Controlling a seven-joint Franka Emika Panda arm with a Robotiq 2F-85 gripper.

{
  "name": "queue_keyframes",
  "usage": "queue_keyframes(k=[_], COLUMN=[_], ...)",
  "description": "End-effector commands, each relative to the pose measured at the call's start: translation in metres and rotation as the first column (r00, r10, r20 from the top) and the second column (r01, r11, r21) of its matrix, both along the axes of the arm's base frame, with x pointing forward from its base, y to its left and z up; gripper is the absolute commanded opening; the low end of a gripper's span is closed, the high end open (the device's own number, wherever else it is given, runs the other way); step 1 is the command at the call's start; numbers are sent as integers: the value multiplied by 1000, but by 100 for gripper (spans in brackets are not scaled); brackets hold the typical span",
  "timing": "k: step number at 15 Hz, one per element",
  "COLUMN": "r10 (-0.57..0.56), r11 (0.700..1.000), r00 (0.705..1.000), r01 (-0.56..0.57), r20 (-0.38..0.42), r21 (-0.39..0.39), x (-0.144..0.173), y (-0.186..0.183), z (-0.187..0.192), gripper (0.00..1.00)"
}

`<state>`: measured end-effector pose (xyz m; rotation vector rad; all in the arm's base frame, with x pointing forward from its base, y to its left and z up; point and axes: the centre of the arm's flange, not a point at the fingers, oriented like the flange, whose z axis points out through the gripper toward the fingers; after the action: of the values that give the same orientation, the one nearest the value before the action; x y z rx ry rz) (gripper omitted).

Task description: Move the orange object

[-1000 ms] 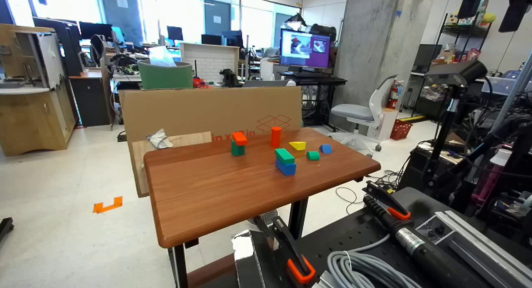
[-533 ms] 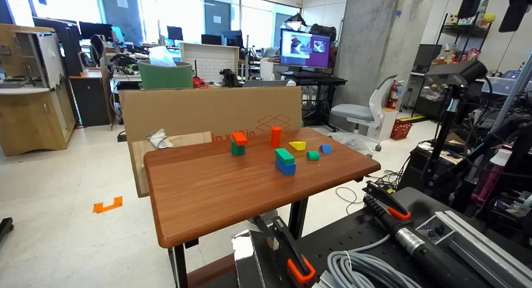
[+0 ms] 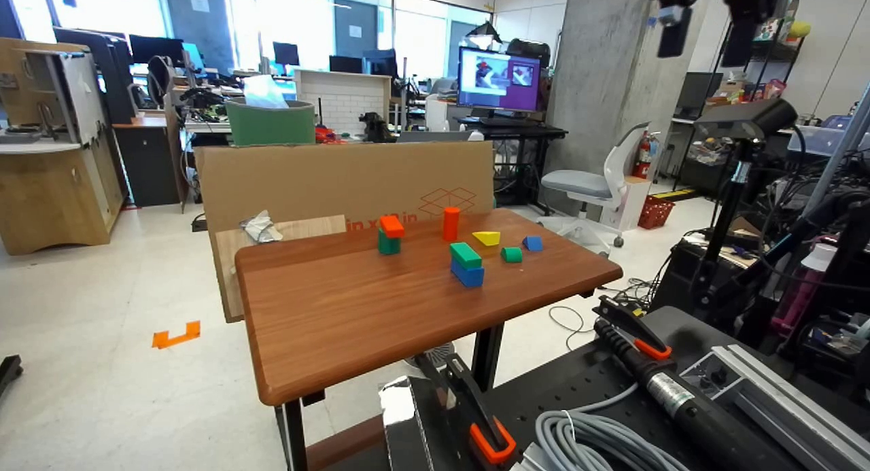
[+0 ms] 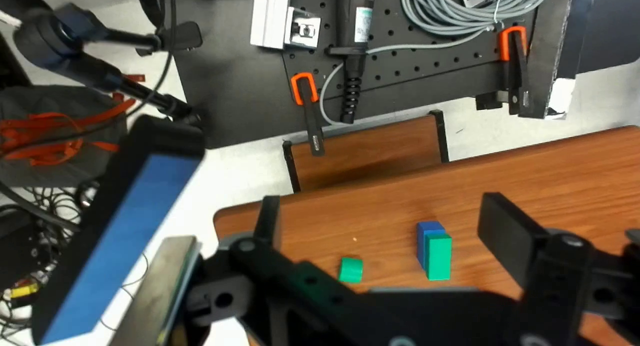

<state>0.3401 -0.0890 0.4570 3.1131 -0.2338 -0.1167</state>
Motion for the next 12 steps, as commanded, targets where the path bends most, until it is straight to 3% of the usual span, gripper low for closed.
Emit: queue_keyframes(k=[1,8,12], r10=[93,217,176], r11=[994,972,980], r00=[996,976,983], r01=[-93,-218,-180], r20=[-3,-13,-52], r21=[-59,-84,-86], x=[65,151,197], y=[53,130,151], z=[-25,-81,-111], gripper=[100,100,100])
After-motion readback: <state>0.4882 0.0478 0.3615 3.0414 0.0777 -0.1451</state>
